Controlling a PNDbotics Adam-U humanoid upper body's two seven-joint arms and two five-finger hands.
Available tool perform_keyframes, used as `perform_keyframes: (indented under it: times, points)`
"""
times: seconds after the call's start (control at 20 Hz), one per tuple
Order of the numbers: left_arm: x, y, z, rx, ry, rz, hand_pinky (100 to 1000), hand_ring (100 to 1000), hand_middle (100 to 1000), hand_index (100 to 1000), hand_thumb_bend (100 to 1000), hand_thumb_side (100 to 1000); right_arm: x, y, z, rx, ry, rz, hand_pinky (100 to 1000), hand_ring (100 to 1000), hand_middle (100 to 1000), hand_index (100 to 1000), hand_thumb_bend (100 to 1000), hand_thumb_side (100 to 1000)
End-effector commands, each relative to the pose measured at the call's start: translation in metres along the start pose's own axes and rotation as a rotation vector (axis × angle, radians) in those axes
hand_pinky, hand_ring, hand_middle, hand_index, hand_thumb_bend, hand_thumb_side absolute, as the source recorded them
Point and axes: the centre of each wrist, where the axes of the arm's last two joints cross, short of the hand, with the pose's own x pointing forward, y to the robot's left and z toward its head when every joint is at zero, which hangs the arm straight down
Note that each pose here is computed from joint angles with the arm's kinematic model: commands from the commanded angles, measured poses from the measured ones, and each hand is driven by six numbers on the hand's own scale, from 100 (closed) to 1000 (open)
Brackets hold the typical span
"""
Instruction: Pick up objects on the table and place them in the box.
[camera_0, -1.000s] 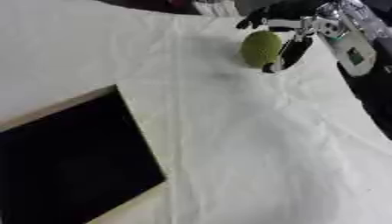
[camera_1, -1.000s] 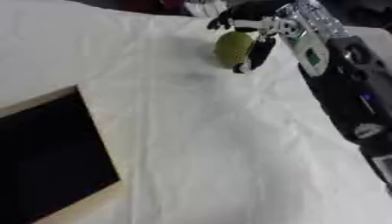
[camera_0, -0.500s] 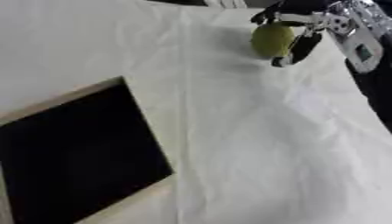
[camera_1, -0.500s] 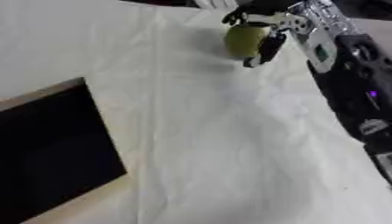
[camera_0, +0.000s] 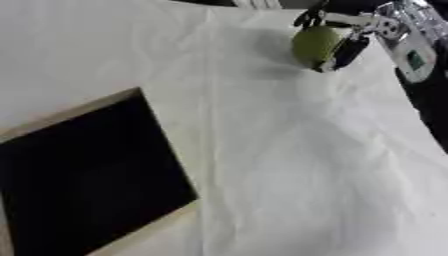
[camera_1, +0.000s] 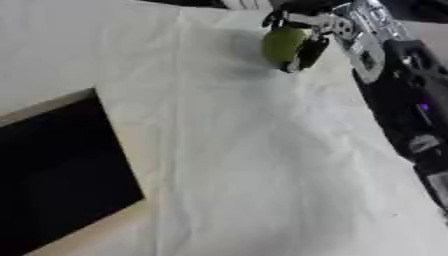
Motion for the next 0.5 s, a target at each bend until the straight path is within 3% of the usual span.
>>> perform_keyframes:
  times: [0.05,0.5]
  points:
    - [0.0054,-0.0006,-0.0043,-0.012,-0.028,-0.001,507,551,565,728,362,583,-0.0038,-0.0179,0.0075,-0.089,0.043,0.036,739,722,663,814,282,100]
    - [0.0053,-0.0010,-0.0039,-0.017,-0.028,-0.007,506,547,559,727,351,587,-0.0011,-0.0117,0.0047,-0.182,0.103,0.151,649,619,628,655,224,100]
